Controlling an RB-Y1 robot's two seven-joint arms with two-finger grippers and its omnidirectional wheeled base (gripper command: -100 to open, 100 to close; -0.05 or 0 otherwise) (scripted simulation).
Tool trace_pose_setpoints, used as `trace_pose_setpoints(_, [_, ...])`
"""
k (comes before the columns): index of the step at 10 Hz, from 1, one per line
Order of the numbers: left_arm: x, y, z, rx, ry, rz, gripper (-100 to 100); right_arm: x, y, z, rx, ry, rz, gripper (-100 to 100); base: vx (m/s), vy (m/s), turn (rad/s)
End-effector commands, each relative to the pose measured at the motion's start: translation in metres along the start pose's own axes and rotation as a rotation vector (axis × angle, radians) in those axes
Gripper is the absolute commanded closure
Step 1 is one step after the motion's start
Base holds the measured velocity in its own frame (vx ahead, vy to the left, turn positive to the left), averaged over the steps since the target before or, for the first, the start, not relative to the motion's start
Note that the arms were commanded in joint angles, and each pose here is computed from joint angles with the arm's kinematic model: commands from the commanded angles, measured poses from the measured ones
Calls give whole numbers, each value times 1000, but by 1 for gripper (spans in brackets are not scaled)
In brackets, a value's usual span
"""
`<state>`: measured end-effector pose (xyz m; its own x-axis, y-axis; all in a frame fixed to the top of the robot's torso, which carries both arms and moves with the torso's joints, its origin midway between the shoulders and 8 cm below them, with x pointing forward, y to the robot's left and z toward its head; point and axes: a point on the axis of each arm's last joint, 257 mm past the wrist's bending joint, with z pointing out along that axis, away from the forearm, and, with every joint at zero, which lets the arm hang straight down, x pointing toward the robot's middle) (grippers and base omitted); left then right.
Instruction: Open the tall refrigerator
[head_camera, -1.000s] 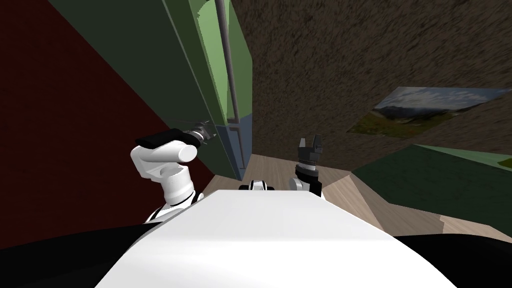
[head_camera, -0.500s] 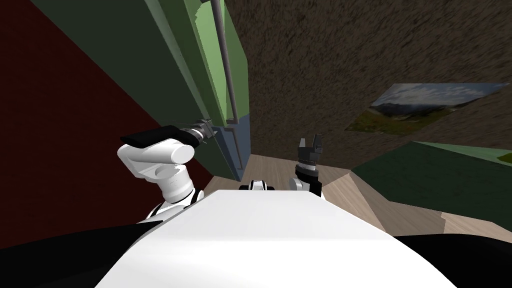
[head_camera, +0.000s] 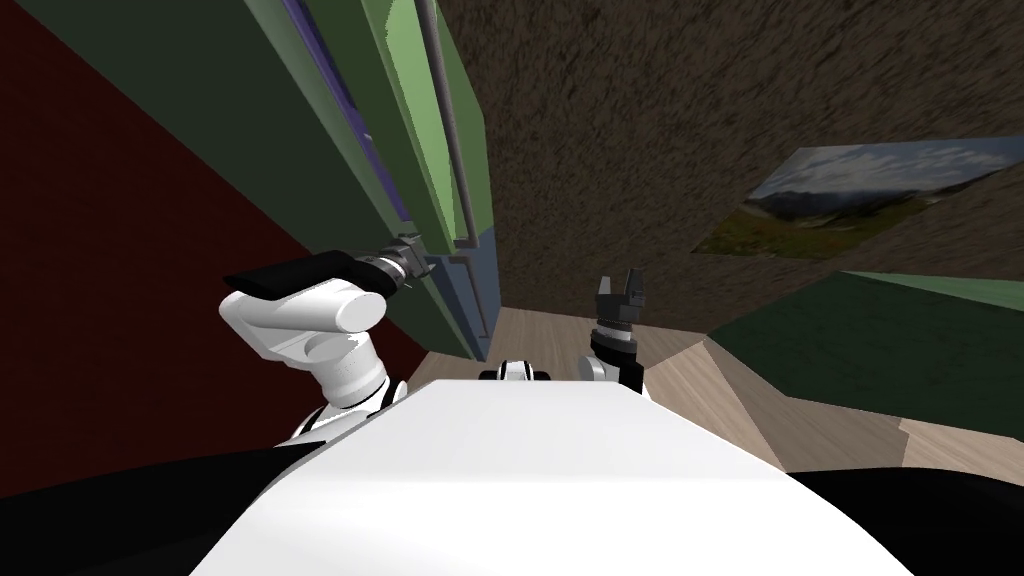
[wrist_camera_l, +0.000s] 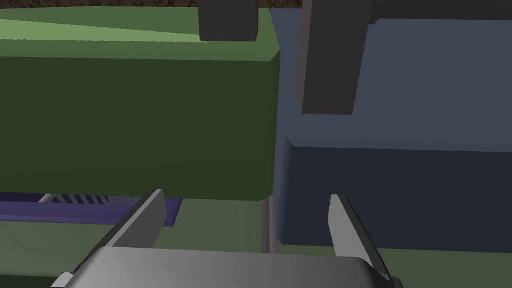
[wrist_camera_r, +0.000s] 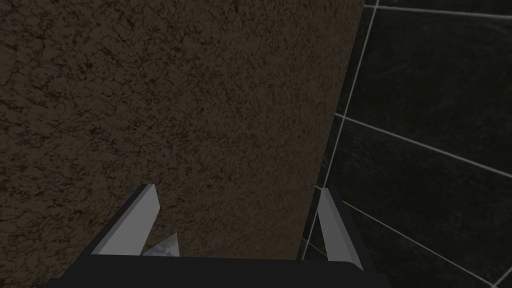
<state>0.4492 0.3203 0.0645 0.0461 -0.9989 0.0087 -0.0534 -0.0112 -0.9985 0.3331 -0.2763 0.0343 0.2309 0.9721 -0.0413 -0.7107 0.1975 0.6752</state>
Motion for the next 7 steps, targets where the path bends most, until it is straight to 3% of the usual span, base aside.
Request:
trace_pose_setpoints(1, [-15, 1, -1, -5, -42, -2, 100, 0, 0, 0, 0, 0, 0, 0, 54, -286, 78])
trace_pose_setpoints(3, [-34, 0, -4, -4, -98, -4, 100, 0, 0, 0, 0, 0, 0, 0, 63, -317, 68])
trace_pose_setpoints(4, [-34, 0, -4, -4, -98, -4, 100, 0, 0, 0, 0, 0, 0, 0, 41, -274, 36])
trace_pose_setpoints(7, [-62, -1, -10, -2, -182, -8, 100, 0, 0, 0, 0, 0, 0, 0, 50, -344, 78])
